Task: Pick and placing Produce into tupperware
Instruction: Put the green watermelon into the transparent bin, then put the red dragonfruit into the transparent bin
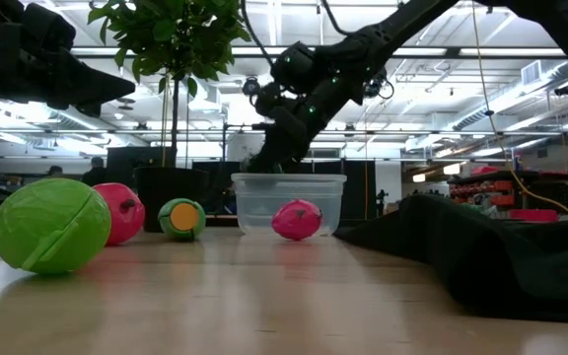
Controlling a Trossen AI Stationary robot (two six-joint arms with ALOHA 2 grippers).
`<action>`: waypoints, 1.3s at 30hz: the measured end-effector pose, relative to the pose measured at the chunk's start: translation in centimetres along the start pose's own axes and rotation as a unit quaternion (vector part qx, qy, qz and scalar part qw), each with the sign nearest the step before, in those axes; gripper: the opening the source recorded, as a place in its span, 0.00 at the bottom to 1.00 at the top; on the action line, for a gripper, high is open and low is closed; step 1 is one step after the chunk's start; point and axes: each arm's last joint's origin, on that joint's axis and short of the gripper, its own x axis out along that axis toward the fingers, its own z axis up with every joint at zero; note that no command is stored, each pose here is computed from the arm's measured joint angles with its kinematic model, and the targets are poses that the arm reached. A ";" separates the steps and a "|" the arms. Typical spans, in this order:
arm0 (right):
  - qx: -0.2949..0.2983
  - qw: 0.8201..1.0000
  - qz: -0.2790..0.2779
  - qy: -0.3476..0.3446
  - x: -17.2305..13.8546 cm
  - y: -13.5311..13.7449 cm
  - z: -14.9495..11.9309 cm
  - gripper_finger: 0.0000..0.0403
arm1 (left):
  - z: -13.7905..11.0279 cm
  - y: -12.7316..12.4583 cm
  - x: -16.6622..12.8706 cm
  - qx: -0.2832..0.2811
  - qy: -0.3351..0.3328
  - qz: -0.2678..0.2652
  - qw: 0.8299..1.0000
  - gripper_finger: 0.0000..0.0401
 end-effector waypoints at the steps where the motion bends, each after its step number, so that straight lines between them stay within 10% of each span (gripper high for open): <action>1: 0.000 1.000 0.000 0.003 0.4 -0.1 -0.2 0.77 | 0.0 0.0 0.0 0.000 0.000 0.000 1.000 0.08; 39: 0.003 1.000 0.003 0.014 1.3 0.0 0.0 0.84 | 0.0 0.0 0.0 0.000 0.000 0.000 1.000 0.09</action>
